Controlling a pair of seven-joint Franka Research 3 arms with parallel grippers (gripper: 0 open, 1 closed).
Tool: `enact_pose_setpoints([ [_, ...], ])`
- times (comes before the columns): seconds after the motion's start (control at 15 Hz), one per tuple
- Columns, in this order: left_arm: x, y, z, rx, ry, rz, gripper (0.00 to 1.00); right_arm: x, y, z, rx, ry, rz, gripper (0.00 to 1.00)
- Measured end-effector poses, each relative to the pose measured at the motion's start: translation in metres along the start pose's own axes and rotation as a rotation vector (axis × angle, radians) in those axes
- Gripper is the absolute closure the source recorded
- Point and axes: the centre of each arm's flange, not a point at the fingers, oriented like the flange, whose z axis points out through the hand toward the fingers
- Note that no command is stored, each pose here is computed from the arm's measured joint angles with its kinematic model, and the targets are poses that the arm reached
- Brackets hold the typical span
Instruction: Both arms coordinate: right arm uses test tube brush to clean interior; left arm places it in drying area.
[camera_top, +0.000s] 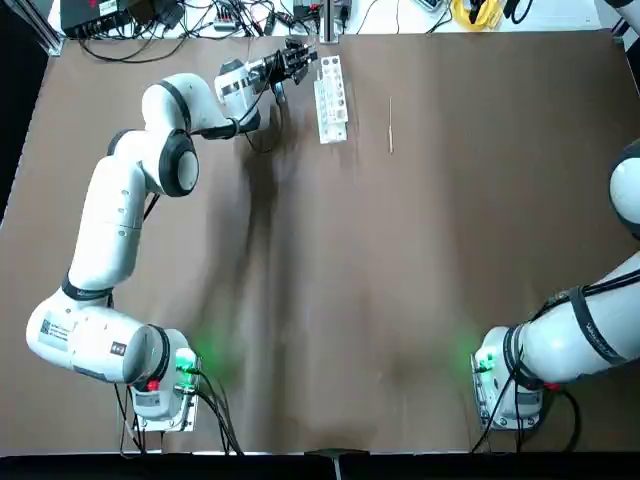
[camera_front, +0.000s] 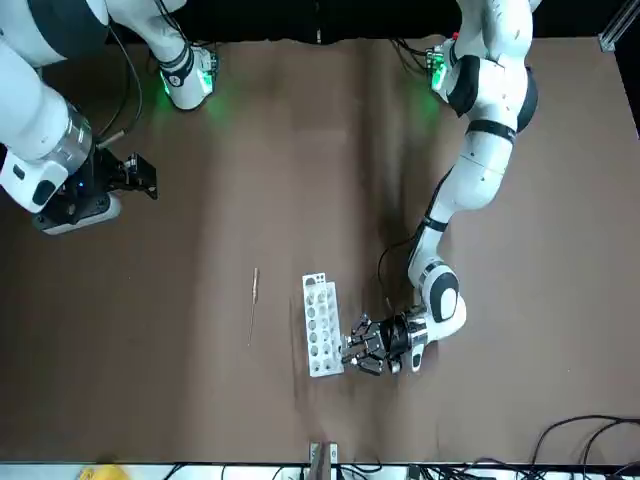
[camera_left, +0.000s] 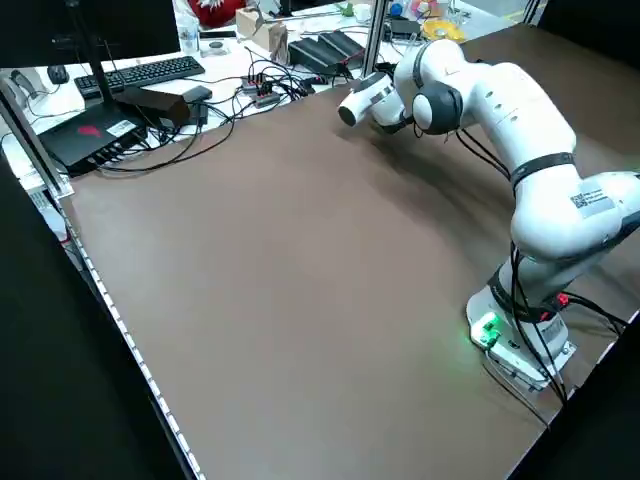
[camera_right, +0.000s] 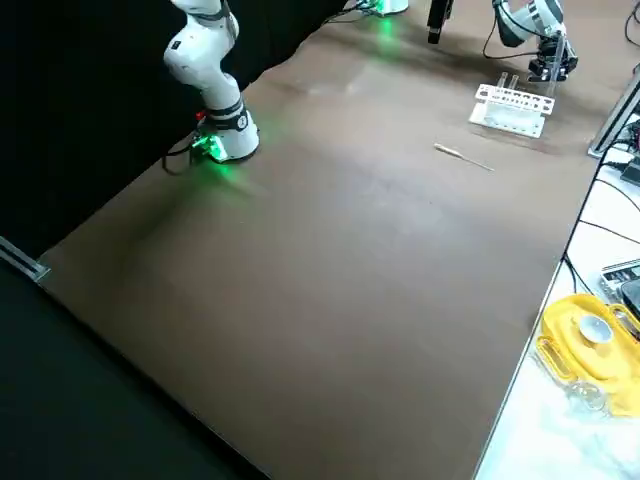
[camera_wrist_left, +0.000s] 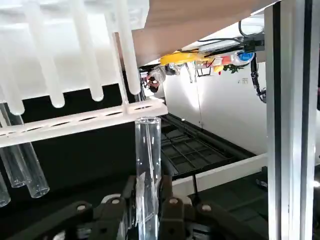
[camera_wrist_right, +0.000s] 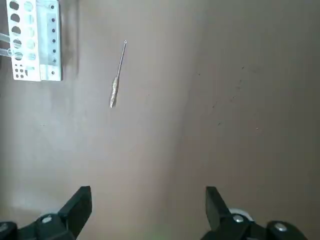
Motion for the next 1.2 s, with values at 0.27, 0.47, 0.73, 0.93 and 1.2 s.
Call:
enact_pose_setpoints([
  [0.27,0.003,-0.007,0.006,0.010,0.002,0.003,0.76,0.000,0.000,0.000,-0.001,0.003,0.000,0.00],
  [0.47,0.011,-0.012,0.008,0.009,0.012,0.007,0.76,0.000,0.000,0.000,-0.001,0.004,0.000,0.00],
  [0.73,0.014,-0.012,0.012,0.009,0.007,0.022,0.76,0.000,-0.001,0.000,-0.002,0.004,-0.002,0.00],
  [0.93,0.016,-0.013,0.013,0.010,0.006,0.028,0.76,0.000,-0.002,0.000,-0.002,0.005,-0.004,0.00],
  [1.2,0.014,-0.011,0.013,0.008,0.007,0.031,0.76,0.001,-0.002,0.000,-0.002,0.006,-0.004,0.00],
])
